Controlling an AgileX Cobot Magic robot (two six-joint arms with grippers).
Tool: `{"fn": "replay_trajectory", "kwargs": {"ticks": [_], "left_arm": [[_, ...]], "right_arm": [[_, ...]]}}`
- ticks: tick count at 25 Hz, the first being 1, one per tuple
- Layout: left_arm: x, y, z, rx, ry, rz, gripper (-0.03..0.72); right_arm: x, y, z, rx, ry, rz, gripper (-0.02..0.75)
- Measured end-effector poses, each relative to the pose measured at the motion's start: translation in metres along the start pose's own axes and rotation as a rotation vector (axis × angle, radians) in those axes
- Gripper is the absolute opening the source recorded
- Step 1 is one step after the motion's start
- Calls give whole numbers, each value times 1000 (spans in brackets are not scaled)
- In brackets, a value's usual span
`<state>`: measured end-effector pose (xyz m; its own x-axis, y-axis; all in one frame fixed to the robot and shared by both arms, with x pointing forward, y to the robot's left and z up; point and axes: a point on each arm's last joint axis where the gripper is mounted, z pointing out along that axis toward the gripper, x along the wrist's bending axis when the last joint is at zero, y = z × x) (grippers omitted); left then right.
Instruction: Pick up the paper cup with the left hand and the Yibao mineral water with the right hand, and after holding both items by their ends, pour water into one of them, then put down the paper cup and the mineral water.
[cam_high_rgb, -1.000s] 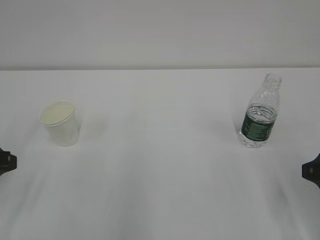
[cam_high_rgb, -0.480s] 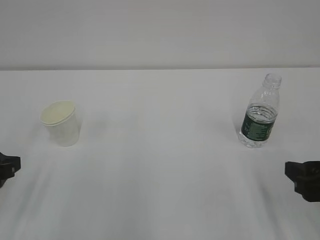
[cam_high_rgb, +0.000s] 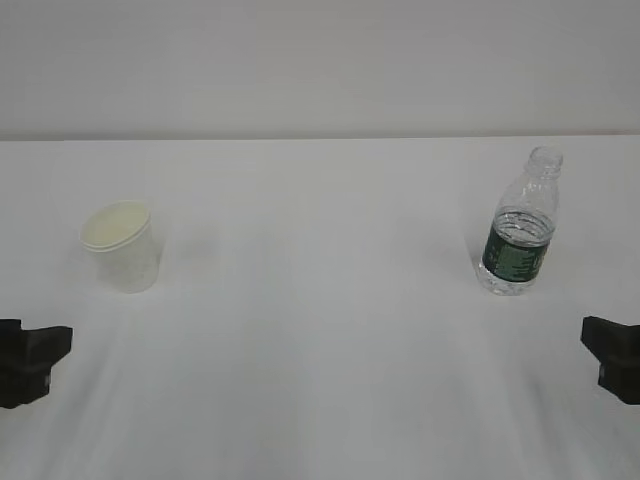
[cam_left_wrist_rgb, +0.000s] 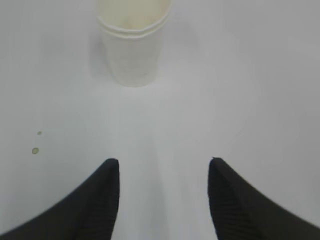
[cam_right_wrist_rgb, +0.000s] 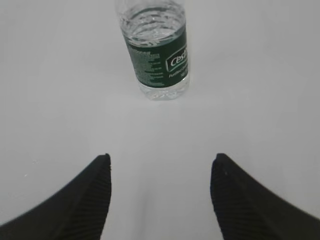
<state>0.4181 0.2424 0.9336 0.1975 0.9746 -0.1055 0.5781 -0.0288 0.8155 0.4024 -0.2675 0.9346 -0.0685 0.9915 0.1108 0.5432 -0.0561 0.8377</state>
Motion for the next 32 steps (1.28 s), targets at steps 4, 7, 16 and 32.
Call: {"fn": "replay_trajectory", "kwargs": {"ticks": [4,7,16,32], "left_arm": [[-4,-6,-2,-25,-32,56,404],[-5,-5,-4,-60,-49,94,404],[-8,-7,-4,-97,-84,139,407],[-8,-14,10,-80,-83,101,622]], "right_arm": [[1,-4,-3,-62,34,-20,476],[2,-10,-8,-124,66,-40,476],[2,-17,-11,-192,92,-37,475],[2,-24,1,-154,91,3,683]]}}
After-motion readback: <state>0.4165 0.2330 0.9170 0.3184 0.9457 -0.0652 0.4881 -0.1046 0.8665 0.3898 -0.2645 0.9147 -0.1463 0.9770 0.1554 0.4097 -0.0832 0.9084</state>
